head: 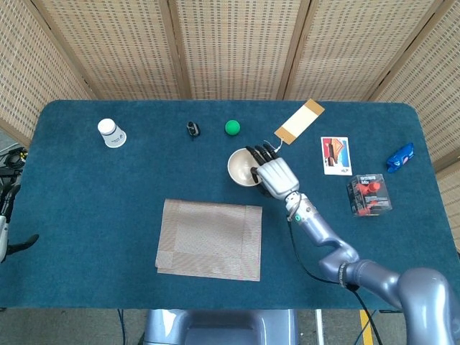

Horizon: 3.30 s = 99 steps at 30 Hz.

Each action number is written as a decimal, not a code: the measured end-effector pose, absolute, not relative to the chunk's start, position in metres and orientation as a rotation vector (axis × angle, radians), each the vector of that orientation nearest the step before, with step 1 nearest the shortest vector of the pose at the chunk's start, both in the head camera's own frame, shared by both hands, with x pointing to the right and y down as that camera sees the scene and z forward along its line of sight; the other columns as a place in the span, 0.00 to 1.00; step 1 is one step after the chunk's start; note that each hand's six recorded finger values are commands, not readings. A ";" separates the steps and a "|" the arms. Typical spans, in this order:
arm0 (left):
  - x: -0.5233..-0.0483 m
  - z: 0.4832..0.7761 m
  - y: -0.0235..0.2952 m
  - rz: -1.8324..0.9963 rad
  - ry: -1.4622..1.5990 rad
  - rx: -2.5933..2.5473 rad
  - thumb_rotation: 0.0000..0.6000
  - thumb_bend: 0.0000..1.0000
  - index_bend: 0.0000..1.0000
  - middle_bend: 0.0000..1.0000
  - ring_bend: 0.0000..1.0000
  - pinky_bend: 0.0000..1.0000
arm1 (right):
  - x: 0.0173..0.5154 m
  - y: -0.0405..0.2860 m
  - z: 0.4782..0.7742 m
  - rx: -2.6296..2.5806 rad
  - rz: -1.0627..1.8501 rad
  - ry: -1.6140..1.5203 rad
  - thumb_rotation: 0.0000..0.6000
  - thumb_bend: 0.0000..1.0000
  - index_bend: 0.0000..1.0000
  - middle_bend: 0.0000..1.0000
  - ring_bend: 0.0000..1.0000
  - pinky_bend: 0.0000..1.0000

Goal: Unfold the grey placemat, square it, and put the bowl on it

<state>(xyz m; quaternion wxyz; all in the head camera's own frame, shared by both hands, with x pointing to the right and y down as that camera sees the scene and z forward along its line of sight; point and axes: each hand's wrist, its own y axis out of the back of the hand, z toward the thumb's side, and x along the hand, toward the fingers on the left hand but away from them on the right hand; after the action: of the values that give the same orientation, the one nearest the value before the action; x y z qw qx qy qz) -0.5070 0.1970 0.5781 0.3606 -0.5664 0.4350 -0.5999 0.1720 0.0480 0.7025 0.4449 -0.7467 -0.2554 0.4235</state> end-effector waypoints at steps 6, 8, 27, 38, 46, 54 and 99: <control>-0.501 0.579 0.198 -1.533 1.108 -1.475 1.00 0.00 0.00 0.00 0.00 0.00 | 0.239 0.070 0.672 -1.777 1.054 -0.583 1.00 0.63 0.71 0.00 0.00 0.00; -0.498 0.580 0.199 -1.528 1.098 -1.482 1.00 0.00 0.00 0.00 0.00 0.00 | 0.264 0.082 0.665 -1.753 1.076 -0.557 1.00 0.63 0.71 0.00 0.00 0.00; -0.490 0.576 0.200 -1.501 1.093 -1.490 1.00 0.00 0.00 0.00 0.00 0.00 | 0.363 0.138 0.677 -1.697 1.259 -0.452 1.00 0.63 0.70 0.00 0.00 0.00; -0.493 0.574 0.200 -1.504 1.102 -1.488 1.00 0.00 0.00 0.00 0.00 0.00 | 0.377 0.147 0.692 -1.678 1.330 -0.402 1.00 0.04 0.00 0.00 0.00 0.00; -0.492 0.574 0.201 -1.499 1.099 -1.493 1.00 0.00 0.00 0.00 0.00 0.00 | 0.376 0.149 0.669 -1.667 1.289 -0.470 1.00 0.03 0.00 0.00 0.00 0.00; -0.475 0.574 0.198 -1.421 1.089 -1.569 1.00 0.00 0.00 0.00 0.00 0.00 | 0.369 0.157 0.625 -1.716 1.236 -0.616 1.00 0.00 0.00 0.00 0.00 0.00; -0.296 0.705 0.239 -0.959 0.241 -2.115 1.00 0.23 0.48 0.00 0.00 0.00 | 0.429 0.187 0.597 -1.515 1.368 -1.033 1.00 0.00 0.00 0.00 0.00 0.00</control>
<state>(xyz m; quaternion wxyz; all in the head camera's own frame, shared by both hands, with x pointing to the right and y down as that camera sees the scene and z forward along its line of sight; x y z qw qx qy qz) -0.2958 0.2394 0.7046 0.3926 -0.8332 0.0949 -0.3776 0.4292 0.1869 0.5968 0.4141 -0.6027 -0.4111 0.5444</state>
